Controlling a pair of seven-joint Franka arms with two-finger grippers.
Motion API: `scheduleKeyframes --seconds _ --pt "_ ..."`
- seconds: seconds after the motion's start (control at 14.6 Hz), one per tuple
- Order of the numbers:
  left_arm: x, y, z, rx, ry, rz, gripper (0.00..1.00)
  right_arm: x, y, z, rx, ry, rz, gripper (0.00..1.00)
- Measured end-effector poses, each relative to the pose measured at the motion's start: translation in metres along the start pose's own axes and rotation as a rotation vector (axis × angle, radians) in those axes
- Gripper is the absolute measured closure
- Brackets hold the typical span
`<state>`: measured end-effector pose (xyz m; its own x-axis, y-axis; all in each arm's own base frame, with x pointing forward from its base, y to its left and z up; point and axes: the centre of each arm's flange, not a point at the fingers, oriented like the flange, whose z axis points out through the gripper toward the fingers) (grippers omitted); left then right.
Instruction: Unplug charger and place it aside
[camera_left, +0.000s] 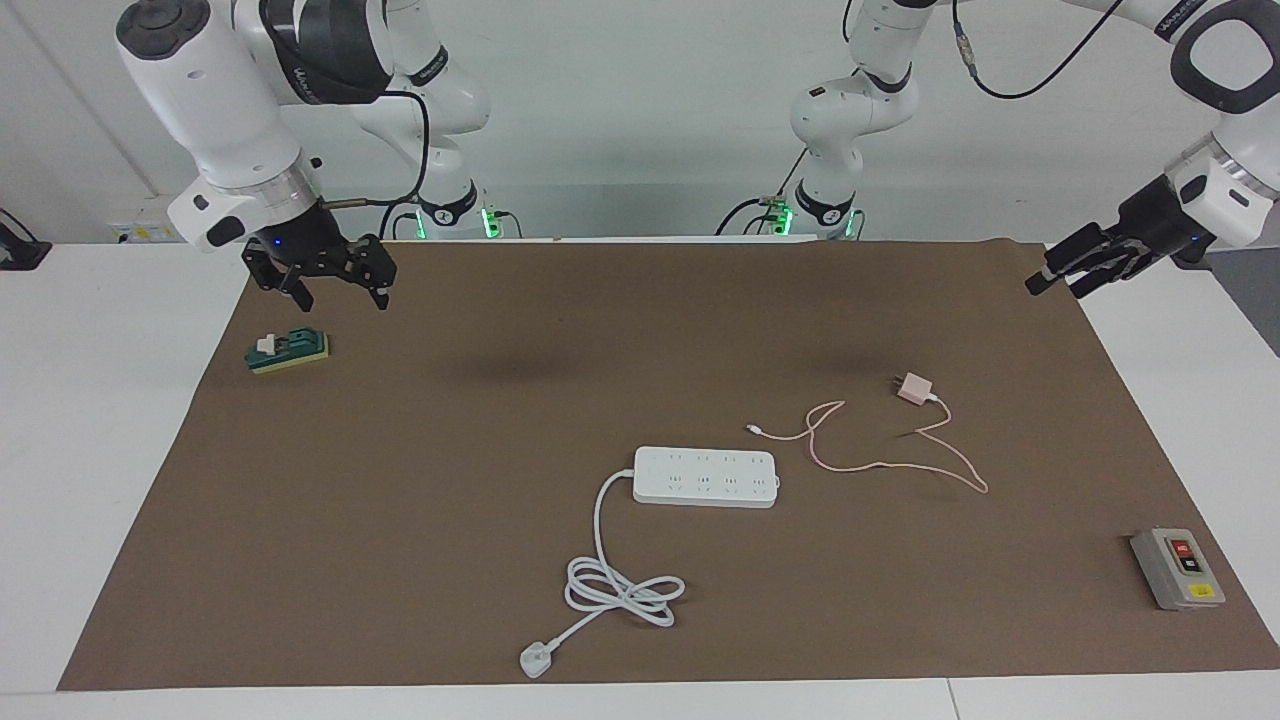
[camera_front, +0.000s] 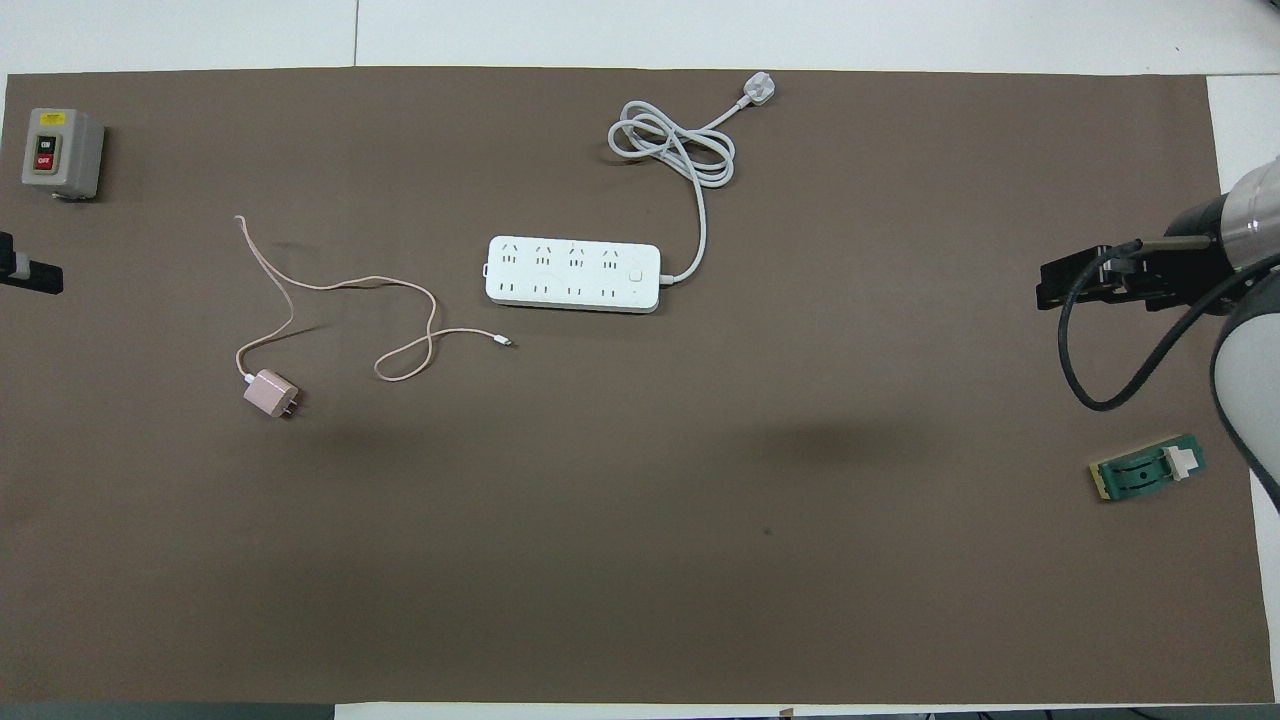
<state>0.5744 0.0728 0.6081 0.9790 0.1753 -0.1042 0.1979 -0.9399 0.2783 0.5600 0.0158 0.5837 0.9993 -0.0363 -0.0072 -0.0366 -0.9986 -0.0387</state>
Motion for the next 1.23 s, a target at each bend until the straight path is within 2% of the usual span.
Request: scheduleKeyframes --seconds 0.27,0.48,0.75,1.23 --pt "-0.002 0.061 0.01 0.172 0.036 -0.016 0.0 0.002 0.017 -0.01 0.001 0.02 0.03 0.0" --pt "0.009 0.084 0.017 0.222 0.123 -0.012 0.0 0.003 0.039 -0.018 0.001 0.038 0.068 0.0" --pt "0.015 0.08 0.027 0.312 0.124 -0.017 0.0 0.007 0.051 -0.026 -0.004 0.055 0.074 0.0" --pt "0.016 0.078 0.028 0.316 0.124 -0.026 0.0 0.006 0.054 -0.024 -0.006 0.039 0.062 0.0"
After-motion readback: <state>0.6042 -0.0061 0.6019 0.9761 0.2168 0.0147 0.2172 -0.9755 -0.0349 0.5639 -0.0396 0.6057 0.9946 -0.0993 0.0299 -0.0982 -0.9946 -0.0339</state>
